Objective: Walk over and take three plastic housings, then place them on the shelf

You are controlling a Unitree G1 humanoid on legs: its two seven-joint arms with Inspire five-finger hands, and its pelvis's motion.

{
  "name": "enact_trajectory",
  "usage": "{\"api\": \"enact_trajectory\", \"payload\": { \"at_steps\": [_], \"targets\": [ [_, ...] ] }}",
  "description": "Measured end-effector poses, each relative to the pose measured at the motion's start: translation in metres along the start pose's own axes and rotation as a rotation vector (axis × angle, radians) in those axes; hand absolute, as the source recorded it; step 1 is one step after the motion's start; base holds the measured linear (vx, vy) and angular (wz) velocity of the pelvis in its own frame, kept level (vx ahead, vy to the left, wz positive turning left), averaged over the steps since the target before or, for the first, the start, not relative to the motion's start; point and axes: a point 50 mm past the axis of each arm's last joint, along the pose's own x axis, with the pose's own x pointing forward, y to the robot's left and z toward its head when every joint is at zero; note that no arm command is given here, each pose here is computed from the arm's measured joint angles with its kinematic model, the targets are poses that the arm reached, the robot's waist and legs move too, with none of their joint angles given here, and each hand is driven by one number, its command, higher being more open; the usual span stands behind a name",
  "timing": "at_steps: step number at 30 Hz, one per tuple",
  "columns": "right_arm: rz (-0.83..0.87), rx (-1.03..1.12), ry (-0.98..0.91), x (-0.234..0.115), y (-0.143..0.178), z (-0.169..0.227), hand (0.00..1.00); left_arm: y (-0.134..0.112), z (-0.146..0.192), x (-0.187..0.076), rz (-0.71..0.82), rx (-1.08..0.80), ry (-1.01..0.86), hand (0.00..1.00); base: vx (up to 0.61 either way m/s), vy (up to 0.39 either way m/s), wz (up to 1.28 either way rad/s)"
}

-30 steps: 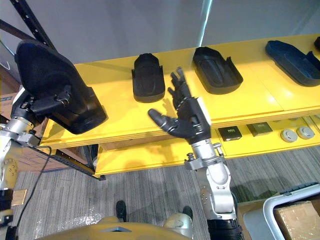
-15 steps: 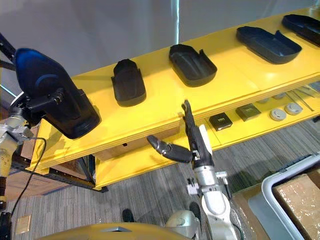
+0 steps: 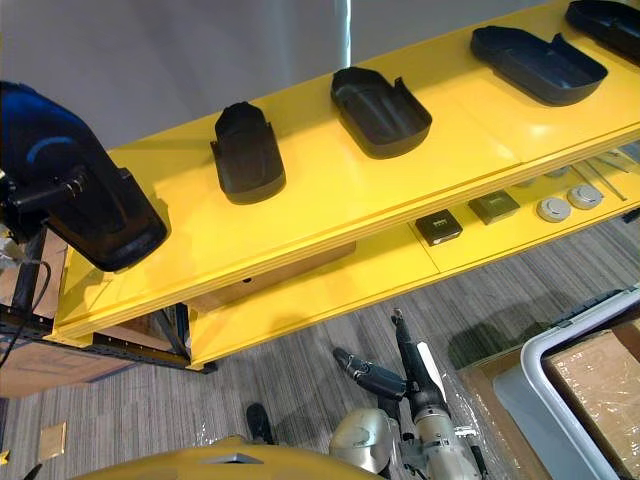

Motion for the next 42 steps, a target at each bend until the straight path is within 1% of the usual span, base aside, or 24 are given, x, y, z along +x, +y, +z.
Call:
{"api": "enact_trajectory", "payload": {
  "at_steps": [4,6,8,11,18,23,24,27,28,30,33,34,37,38,42],
  "targets": [
    [0.036,0.005,-0.023,0.012,0.009,0.005,1.0,-0.006,0.022,0.009,-0.011,0.029,-0.061,0.0,-0.03,-0.018,0.28],
    [0.046,0.007,-0.053,0.02,0.013,0.011,1.0,-0.014,0.042,0.014,-0.002,0.047,-0.134,0.0,-0.05,-0.013,0.31],
    [0.045,0.007,-0.07,0.026,0.015,0.015,1.0,-0.018,0.057,0.018,0.006,0.048,-0.187,0.0,-0.05,-0.007,0.24],
    [0.033,0.012,-0.069,0.031,0.016,0.015,1.0,-0.02,0.072,0.02,0.034,0.044,-0.236,0.0,-0.04,-0.005,0.09],
    [0.026,0.015,-0.043,0.032,0.016,0.01,1.0,-0.02,0.089,0.021,0.079,0.035,-0.291,0.0,-0.02,-0.013,0.03],
    [0.024,0.02,-0.04,0.032,0.016,0.009,1.0,-0.019,0.101,0.021,0.081,0.042,-0.324,0.0,0.0,0.0,0.0],
    [0.023,0.02,-0.041,0.032,0.016,0.009,1.0,-0.019,0.102,0.02,0.082,0.047,-0.33,1.0,0.0,0.0,0.0],
    [0.02,0.02,-0.045,0.034,0.016,0.009,1.0,-0.019,0.106,0.02,0.073,0.079,-0.332,1.0,0.0,-0.007,-0.01],
    [0.018,0.019,-0.046,0.035,0.016,0.009,1.0,-0.019,0.103,0.022,0.067,0.103,-0.304,1.0,0.0,-0.015,-0.05],
    [0.013,0.02,-0.053,0.036,0.015,0.01,1.0,-0.02,0.09,0.026,0.051,0.133,-0.224,1.0,0.0,-0.007,-0.07],
    [0.011,0.022,-0.066,0.04,0.016,0.013,1.0,-0.016,0.054,0.028,0.05,0.133,-0.063,1.0,0.02,-0.01,-0.11],
    [0.007,0.026,-0.068,0.04,0.016,0.013,1.0,-0.013,0.057,0.027,0.077,0.102,-0.112,1.0,0.02,-0.017,-0.06],
    [0.006,0.028,-0.064,0.04,0.017,0.012,1.0,-0.012,0.062,0.026,0.072,0.118,-0.112,1.0,0.0,0.0,0.0],
    [0.006,0.029,-0.066,0.04,0.017,0.013,1.0,-0.011,0.062,0.026,0.072,0.119,-0.111,0.0,0.0,0.0,0.0],
    [0.006,0.029,-0.067,0.04,0.017,0.013,1.0,-0.012,0.058,0.026,0.07,0.13,-0.092,0.0,0.01,-0.013,-0.04]
  ]
}}
